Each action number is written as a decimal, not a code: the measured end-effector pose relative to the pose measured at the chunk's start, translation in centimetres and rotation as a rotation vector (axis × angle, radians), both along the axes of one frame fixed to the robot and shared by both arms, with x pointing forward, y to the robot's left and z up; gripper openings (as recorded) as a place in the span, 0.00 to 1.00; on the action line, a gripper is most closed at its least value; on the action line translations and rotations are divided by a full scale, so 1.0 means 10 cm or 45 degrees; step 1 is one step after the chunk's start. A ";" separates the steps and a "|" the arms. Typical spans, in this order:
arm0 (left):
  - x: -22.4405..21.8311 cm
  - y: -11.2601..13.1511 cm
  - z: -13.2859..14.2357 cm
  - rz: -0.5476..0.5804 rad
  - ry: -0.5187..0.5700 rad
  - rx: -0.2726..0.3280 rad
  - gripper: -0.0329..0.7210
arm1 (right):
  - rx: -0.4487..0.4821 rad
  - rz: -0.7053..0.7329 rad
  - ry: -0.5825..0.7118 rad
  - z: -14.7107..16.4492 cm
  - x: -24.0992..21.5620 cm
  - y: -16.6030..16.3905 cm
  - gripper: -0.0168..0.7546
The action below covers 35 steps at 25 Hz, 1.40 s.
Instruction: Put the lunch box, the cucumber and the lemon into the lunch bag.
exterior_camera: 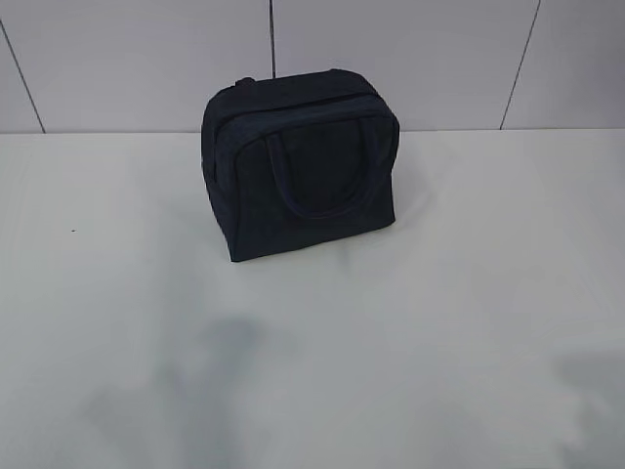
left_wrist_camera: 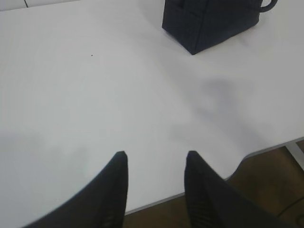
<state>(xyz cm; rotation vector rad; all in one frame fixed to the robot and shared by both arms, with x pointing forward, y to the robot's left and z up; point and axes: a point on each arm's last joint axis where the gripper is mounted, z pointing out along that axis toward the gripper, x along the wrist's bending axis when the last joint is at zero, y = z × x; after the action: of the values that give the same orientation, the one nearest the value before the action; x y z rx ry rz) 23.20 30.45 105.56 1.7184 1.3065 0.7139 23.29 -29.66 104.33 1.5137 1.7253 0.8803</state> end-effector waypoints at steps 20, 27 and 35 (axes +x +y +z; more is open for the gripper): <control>-0.01 -0.02 0.00 0.326 0.000 -0.001 0.43 | 0.000 0.000 0.000 0.00 0.00 0.00 0.61; -0.01 -0.02 0.00 0.402 0.000 -0.001 0.43 | 0.000 0.000 0.000 0.00 0.00 0.00 0.61; -0.01 -0.02 0.00 0.401 0.000 -0.001 0.43 | 0.002 -0.001 0.000 0.00 0.00 0.00 0.61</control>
<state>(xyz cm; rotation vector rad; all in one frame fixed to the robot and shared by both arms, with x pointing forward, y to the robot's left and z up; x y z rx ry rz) 23.09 30.22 105.56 1.5270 1.5966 0.8902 23.29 -29.66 104.33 1.5155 1.7242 0.8812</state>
